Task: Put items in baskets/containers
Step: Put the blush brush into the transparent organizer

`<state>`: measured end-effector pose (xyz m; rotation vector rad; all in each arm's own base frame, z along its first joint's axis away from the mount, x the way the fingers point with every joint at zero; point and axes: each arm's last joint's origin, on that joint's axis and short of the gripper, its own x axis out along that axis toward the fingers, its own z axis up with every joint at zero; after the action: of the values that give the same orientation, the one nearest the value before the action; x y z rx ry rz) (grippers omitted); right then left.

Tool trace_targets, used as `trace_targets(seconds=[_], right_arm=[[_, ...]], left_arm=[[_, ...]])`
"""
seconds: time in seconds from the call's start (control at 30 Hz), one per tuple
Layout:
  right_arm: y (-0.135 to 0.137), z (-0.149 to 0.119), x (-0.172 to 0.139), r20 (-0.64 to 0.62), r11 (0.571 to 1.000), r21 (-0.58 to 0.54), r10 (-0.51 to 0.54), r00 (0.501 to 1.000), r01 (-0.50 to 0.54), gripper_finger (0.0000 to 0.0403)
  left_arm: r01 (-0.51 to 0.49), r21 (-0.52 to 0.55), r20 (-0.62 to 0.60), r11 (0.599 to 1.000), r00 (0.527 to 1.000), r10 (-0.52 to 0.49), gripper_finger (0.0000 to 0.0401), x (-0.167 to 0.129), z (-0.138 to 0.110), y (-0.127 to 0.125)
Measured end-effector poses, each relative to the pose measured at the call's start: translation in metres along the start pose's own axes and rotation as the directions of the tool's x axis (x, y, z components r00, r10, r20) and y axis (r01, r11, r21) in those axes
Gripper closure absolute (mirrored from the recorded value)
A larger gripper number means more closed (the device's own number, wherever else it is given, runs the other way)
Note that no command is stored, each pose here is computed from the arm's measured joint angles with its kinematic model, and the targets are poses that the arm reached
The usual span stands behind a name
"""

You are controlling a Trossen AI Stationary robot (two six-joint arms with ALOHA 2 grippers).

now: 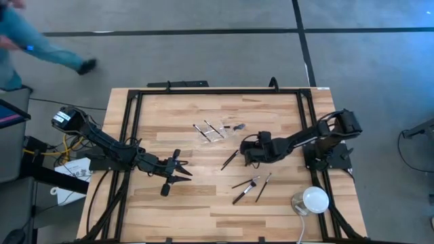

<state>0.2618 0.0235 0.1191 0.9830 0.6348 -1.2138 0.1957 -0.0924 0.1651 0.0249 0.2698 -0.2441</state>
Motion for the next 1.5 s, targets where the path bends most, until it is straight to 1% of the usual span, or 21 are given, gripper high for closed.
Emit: trace_targets(seconds=[0.23,0.4,0.5,0.8,0.87,0.93,1.03,1.1,1.17,1.23,1.3,1.33,1.4,1.43,1.47,1.5], right_arm=[[0.001,0.003,0.016,0.02,0.998,0.042,-0.041,0.999,0.04,0.0246],[0.001,0.003,0.019,0.032,0.999,0.016,-0.043,0.999,0.042,0.0262],[0.002,0.003,0.02,0.031,1.0,-0.002,-0.028,0.999,0.028,0.0285],[0.006,0.003,0.022,0.041,0.994,-0.107,0.014,0.999,-0.009,0.0382],[0.007,0.003,0.022,0.037,0.992,-0.127,0.019,0.999,-0.014,0.0394],[0.008,0.0,0.02,0.032,0.99,-0.138,0.03,0.999,-0.025,0.0391],[0.009,-0.009,0.012,0.008,0.978,-0.196,0.068,0.998,-0.065,0.0384],[0.012,-0.017,0.002,-0.035,0.969,-0.226,0.093,0.995,-0.098,0.0389],[0.016,-0.023,-0.013,-0.053,0.955,-0.256,0.143,0.988,-0.152,0.0396],[0.022,-0.025,-0.032,-0.032,0.935,-0.276,0.223,0.974,-0.223,0.0395],[0.029,-0.025,-0.054,0.043,0.902,-0.32,0.32,0.947,-0.29,0.0391],[0.034,-0.025,-0.066,0.089,0.88,-0.348,0.374,0.923,-0.323,0.0391],[0.043,-0.023,-0.092,0.178,0.823,-0.426,0.483,0.857,-0.375,0.0393],[0.046,-0.022,-0.102,0.235,0.796,-0.479,0.524,0.819,-0.371,0.0396],[0.05,-0.021,-0.111,0.301,0.777,-0.523,0.553,0.777,-0.351,0.0397],[0.054,-0.019,-0.118,0.366,0.767,-0.555,0.573,0.733,-0.322,0.0398]], left_arm=[[-0.002,0.003,-0.013,1.0,1.0,0.002,0.0323,-0.001,-0.005,0.001],[-0.004,0.006,-0.025,1.0,1.0,0.004,0.0323,-0.003,-0.008,0.001],[-0.004,0.005,-0.021,1.0,1.0,0.004,0.0323,-0.003,-0.008,0.001],[-0.004,0.004,-0.018,1.0,1.0,0.004,0.0323,-0.003,-0.008,0.001],[-0.003,0.004,-0.018,1.0,1.0,0.003,0.0323,-0.003,-0.008,0.001],[-0.003,0.004,-0.018,1.0,1.0,0.004,0.0323,-0.003,-0.008,0.001],[-0.003,0.004,-0.018,1.0,1.0,0.003,0.0323,-0.003,-0.008,0.001],[-0.003,0.004,-0.017,1.0,1.0,0.003,0.0323,-0.003,-0.008,0.001],[-0.003,0.004,-0.017,1.0,1.0,0.003,0.0323,-0.003,-0.008,0.001],[-0.003,0.004,-0.017,1.0,1.0,0.003,0.0323,-0.003,-0.008,0.001],[-0.003,0.004,-0.017,1.0,1.0,0.003,0.0323,-0.003,-0.008,0.001],[-0.003,0.004,-0.017,1.0,1.0,0.003,0.0323,-0.003,-0.008,0.001],[-0.003,0.004,-0.017,1.0,1.0,0.003,0.0323,-0.003,-0.008,0.001],[-0.003,0.004,-0.017,1.0,1.0,0.003,0.0323,-0.003,-0.008,0.001],[-0.003,0.004,-0.017,1.0,1.0,0.003,0.0323,-0.003,-0.008,0.001],[-0.003,0.004,-0.017,1.0,1.0,0.003,0.0323,-0.003,-0.008,0.001]])
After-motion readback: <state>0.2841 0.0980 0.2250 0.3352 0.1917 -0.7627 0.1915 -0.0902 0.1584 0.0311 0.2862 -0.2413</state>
